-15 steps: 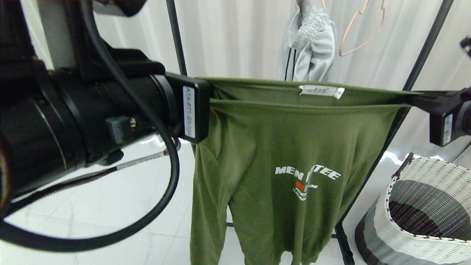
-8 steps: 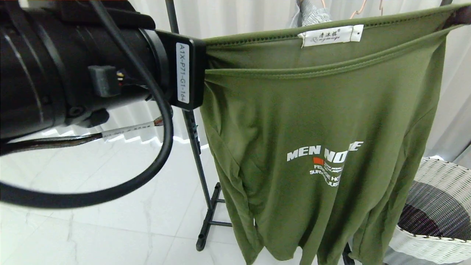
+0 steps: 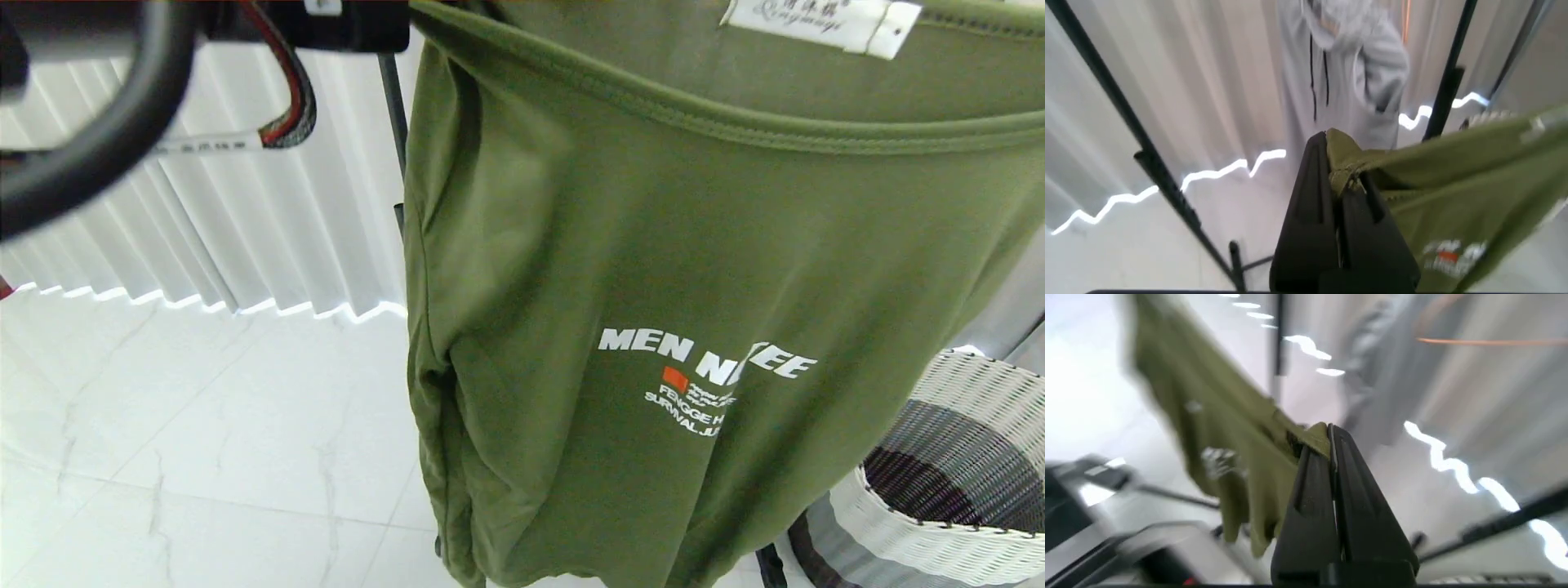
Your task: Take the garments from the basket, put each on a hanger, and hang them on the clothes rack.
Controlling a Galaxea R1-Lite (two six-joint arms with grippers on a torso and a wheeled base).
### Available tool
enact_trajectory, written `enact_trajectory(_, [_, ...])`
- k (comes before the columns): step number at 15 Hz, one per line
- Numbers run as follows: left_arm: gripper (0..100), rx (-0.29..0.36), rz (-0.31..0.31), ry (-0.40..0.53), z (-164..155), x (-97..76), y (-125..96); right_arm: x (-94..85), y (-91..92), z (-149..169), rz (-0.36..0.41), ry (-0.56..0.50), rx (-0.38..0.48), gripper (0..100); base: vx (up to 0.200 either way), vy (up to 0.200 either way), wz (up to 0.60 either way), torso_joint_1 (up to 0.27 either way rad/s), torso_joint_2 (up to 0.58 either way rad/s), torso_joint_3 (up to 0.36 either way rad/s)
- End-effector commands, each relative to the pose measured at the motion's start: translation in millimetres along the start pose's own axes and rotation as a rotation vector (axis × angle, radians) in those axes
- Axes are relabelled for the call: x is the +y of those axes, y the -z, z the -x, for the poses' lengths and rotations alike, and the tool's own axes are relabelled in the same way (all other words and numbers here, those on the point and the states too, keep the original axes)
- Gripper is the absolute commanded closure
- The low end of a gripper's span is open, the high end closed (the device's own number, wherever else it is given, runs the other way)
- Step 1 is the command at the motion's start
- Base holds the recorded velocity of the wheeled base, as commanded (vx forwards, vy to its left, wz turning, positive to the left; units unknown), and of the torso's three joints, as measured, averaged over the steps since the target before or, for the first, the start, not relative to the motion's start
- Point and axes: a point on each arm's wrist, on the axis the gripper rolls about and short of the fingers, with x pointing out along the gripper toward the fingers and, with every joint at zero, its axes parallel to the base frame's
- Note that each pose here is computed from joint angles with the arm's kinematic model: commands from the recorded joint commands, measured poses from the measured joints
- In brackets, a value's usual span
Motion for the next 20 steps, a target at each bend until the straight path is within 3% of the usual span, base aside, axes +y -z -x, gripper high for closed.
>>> enact_trajectory(1, [100,-0.025,0.016,0.0,-15.7,-9.6,-10.5,1.8,5.3,42.0,0.008,-0.125,-0.065,100,0.0,0.0,0.0,0.0,0.0,0.0])
enact_trajectory(4, [100,-0.049,0.031,-0.008,-27.9,-16.2,-19.7,8.0,19.8,45.2,0.077,-0.265,-0.041,100,0.0,0.0,0.0,0.0,0.0,0.0])
enact_trajectory(7, [100,-0.046,0.031,-0.018,-27.5,-15.8,-19.5,8.5,19.6,44.7,0.086,-0.273,-0.043,100,0.0,0.0,0.0,0.0,0.0,0.0])
enact_trajectory(10, [100,-0.034,0.027,-0.01,-18.9,-11.9,-20.8,7.0,19.7,42.8,0.086,-0.189,-0.031,100,0.0,0.0,0.0,0.0,0.0,0.0])
enact_trajectory(11, [100,0.014,0.001,0.017,-7.2,-9.4,-18.5,6.7,17.1,35.9,0.085,-0.102,-0.025,100,0.0,0.0,0.0,0.0,0.0,0.0])
enact_trajectory(12, [100,0.045,0.013,0.023,3.5,-2.3,-17.7,8.1,10.7,25.1,0.073,-0.051,-0.053,100,0.0,0.0,0.0,0.0,0.0,0.0])
enact_trajectory(14, [100,0.092,0.05,0.042,24.5,9.0,-16.6,13.6,-2.9,-0.1,0.054,-0.023,-0.12,100,0.0,0.0,0.0,0.0,0.0,0.0])
enact_trajectory(17, [100,0.122,0.058,0.157,59.6,12.0,-17.3,22.9,-16.6,-38.4,0.043,-0.019,-0.175,100,0.0,0.0,0.0,0.0,0.0,0.0])
enact_trajectory(20, [100,0.109,0.061,0.293,76.9,-1.7,-20.1,30.5,-26.4,-67.7,0.036,-0.019,-0.209,100,0.0,0.0,0.0,0.0,0.0,0.0])
